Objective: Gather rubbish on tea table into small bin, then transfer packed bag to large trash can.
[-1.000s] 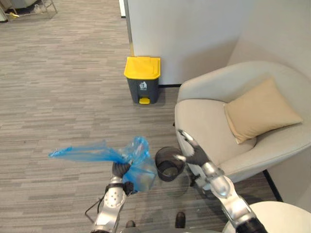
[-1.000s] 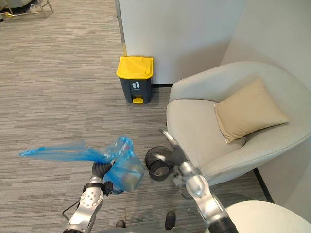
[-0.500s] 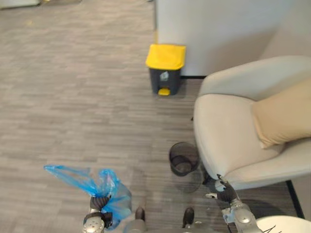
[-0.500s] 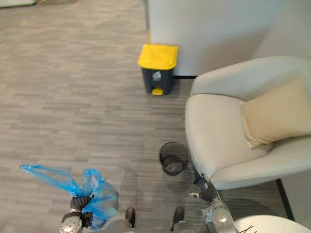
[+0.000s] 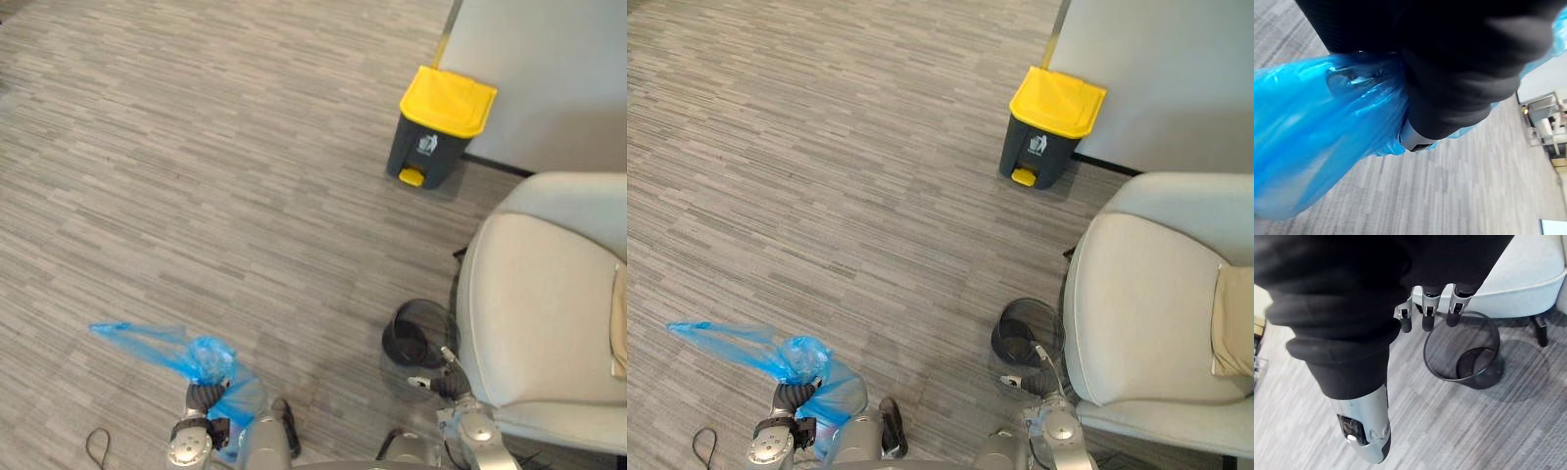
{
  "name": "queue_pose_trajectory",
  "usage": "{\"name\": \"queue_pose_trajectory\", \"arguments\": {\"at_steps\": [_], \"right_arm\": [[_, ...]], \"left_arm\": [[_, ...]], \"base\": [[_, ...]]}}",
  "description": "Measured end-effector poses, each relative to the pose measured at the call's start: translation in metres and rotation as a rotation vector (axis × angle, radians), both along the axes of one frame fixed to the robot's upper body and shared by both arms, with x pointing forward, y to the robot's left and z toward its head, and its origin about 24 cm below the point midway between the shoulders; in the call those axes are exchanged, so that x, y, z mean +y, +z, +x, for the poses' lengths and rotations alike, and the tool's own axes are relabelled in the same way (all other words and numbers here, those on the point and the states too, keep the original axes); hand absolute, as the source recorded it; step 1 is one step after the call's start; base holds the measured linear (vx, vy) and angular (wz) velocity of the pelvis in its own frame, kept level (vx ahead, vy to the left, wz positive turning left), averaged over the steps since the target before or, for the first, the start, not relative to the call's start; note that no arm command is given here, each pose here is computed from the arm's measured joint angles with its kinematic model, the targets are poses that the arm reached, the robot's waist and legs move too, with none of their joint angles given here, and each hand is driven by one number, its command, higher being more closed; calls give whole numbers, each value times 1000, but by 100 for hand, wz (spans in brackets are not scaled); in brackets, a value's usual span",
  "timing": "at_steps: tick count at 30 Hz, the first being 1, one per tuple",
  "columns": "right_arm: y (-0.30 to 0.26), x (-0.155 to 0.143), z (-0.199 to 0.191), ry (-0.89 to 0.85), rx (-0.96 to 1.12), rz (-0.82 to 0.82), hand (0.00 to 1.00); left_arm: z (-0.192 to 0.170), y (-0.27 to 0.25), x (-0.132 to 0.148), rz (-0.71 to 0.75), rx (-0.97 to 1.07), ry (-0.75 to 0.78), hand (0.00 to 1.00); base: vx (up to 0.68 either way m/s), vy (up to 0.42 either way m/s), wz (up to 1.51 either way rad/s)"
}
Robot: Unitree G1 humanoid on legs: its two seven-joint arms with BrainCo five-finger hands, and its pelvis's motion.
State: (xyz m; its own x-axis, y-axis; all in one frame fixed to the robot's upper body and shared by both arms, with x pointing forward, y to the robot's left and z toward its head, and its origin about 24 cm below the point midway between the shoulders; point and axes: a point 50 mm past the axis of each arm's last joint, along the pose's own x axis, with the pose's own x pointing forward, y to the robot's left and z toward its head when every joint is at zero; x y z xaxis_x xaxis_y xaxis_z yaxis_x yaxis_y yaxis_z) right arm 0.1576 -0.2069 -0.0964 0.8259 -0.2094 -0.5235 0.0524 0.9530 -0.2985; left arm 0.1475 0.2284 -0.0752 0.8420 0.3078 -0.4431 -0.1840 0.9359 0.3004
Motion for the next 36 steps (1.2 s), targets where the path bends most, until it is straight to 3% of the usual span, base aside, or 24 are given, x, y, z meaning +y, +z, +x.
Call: {"name": "queue_pose_trajectory", "arguments": {"at_steps": [7,13,16,20,26,36], "right_arm": [[-8,9,3,-28,26,59,0],[-8,-10,-7,-76,53,23,0],[1,-6,-4,-86,-9,42,0],[6,-2,6,-113,-49,81,0],[10,-15,1,-123,-58,37,0],[5,8,-1,-125,-46,104,0]], "left_arm": [[16,5,3,17,-28,-17,100],[24,0,-16,-58,-42,1,100],[8,-4,-21,-101,-31,64,100],[17,1,-21,-102,-59,55,100],[5,0,-28,-127,-58,70,100],[29,14,-26,-60,-108,-53,100]], "base": [[356,-73,17],[595,-205,15],[380,-267,-100],[433,-51,-120],[526,219,-141],[517,157,-25]]}}
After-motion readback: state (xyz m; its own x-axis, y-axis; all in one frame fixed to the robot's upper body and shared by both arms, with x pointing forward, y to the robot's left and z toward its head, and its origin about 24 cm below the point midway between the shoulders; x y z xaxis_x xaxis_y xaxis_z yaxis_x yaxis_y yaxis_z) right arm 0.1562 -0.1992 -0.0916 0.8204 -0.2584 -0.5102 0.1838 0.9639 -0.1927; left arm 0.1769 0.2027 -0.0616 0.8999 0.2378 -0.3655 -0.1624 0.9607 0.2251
